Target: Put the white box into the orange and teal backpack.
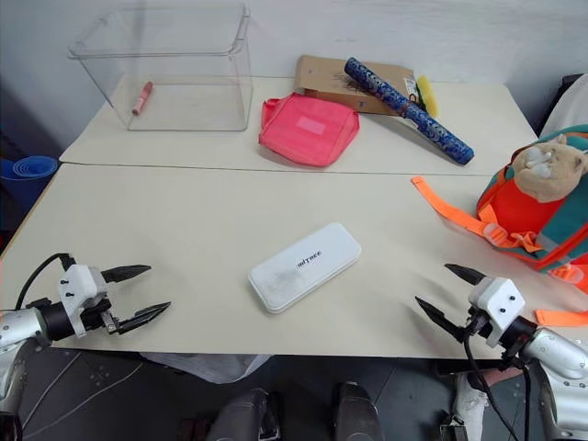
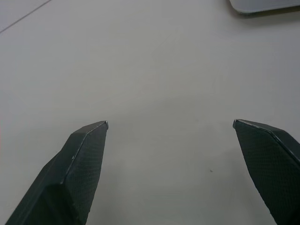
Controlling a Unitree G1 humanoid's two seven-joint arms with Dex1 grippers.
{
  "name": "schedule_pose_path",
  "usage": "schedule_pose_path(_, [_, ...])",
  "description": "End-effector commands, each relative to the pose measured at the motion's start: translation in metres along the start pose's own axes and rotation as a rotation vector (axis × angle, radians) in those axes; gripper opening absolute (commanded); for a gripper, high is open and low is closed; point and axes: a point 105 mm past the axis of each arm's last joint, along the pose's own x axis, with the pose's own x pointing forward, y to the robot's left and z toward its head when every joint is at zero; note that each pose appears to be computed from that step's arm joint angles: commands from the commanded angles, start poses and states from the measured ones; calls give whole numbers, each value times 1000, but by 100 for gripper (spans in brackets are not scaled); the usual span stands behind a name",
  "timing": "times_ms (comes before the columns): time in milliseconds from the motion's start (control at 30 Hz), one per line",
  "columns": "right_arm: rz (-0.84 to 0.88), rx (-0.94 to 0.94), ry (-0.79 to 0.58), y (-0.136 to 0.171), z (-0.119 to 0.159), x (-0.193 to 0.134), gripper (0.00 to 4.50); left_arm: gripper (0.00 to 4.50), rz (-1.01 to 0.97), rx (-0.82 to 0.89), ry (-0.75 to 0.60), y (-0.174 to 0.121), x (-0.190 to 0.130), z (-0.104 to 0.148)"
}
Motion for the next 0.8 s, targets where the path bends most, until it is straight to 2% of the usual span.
schedule_pose_path(33, [8,-13,-44,-1,13,4,448,450,21,13,-22,2,-6,9])
schedule_pose_path(200, [19,-8,-87,-7,24,13,448,450,-31,-85,-99,-4,6,32])
schedule_pose_path(233, [22,3,-97,-8,27,16,430,450,-53,-94,-97,-7,9,35])
schedule_pose_path(333, [39,-17,-99,-16,34,34,359,393,-112,-99,-70,-16,20,42])
schedule_pose_path(500, [20,-77,-10,-36,29,77,182,230,-207,-106,-66,-41,53,53])
schedule_pose_path(667, [58,-82,-33,-37,35,116,4,71,-308,-112,-94,-64,77,63])
schedule_pose_path(733, [96,-78,-42,-31,38,133,0,9,-347,-117,-80,-71,85,63])
schedule_pose_path(800, [151,-67,-40,-21,38,146,0,4,-391,-113,-50,-79,90,61])
